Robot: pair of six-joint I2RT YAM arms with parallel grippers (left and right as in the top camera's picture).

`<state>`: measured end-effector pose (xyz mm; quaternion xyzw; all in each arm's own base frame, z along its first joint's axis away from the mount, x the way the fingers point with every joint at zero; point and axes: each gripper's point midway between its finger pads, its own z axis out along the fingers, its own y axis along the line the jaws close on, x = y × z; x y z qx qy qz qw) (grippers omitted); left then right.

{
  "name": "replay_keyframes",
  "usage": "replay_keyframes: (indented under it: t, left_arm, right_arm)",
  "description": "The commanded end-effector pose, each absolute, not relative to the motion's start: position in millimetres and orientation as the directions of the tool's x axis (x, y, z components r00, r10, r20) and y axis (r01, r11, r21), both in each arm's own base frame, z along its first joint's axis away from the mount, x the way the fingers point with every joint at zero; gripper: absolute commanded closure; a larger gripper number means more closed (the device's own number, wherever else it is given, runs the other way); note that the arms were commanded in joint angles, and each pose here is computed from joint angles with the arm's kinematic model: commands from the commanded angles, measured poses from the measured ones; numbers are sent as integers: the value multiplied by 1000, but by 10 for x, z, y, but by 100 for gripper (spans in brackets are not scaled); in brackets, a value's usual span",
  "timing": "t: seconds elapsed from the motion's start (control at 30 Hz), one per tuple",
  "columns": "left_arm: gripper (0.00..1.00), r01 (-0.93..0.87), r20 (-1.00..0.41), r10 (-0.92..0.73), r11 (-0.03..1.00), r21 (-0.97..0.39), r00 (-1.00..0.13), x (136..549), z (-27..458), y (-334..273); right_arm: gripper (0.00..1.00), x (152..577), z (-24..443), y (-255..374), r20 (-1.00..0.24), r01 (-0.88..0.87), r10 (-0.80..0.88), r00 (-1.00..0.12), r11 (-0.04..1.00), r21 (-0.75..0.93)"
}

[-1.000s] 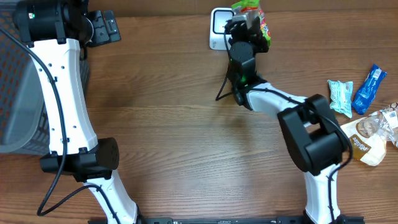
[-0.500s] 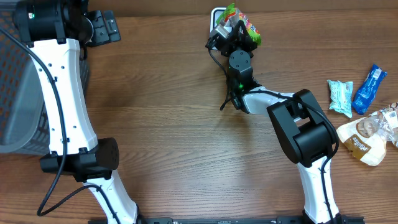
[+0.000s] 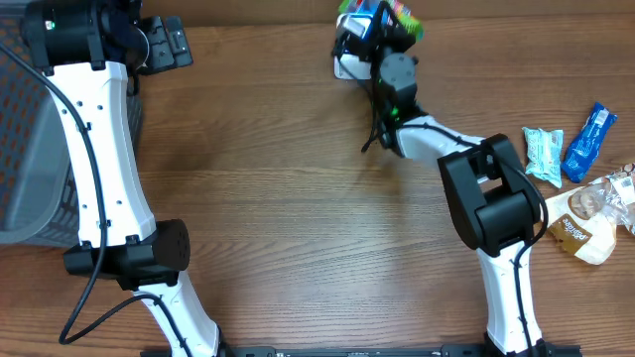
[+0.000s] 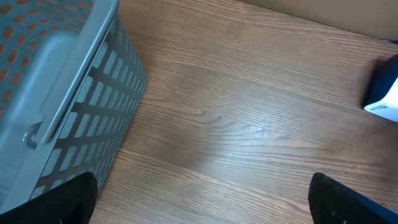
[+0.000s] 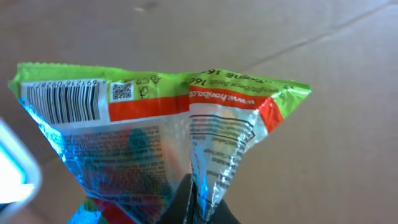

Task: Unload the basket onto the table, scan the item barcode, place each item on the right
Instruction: 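Hold the green packet's barcode face against the white scanner, then carry the green packet to the right edge and release it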

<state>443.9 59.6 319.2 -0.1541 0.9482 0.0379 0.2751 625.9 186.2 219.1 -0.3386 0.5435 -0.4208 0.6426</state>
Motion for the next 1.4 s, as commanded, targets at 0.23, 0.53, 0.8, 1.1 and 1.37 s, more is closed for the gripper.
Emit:
replay_keyframes:
  t: [0.23, 0.53, 0.8, 1.1, 1.37]
  left_arm:
    - [0, -297, -562, -252, 955, -12, -788, 4396, 3325, 564]
    - [0, -297, -562, -252, 955, -12, -787, 4395, 3327, 564]
    - [0, -297, -562, -252, 955, -12, -788, 4396, 3325, 564]
    - [0, -297, -562, -252, 955, -12, -787, 4395, 3327, 564]
    - [0, -297, -562, -252, 955, -12, -788, 4396, 3325, 564]
  right_arm:
    - [96, 6507, 1850, 1919, -347, 125, -937, 45, 350, -928]
    - [96, 6522, 1843, 1845, -338, 137, -941, 26, 338, -931]
    - [96, 6506, 1938, 1830, -282, 176, -959, 20, 281, -943]
    - [96, 6376, 2520, 1766, -288, 263, -957, -26, 271, -926]
    - [96, 5793, 3478, 1004, -725, 436, -637, -261, 592, -677]
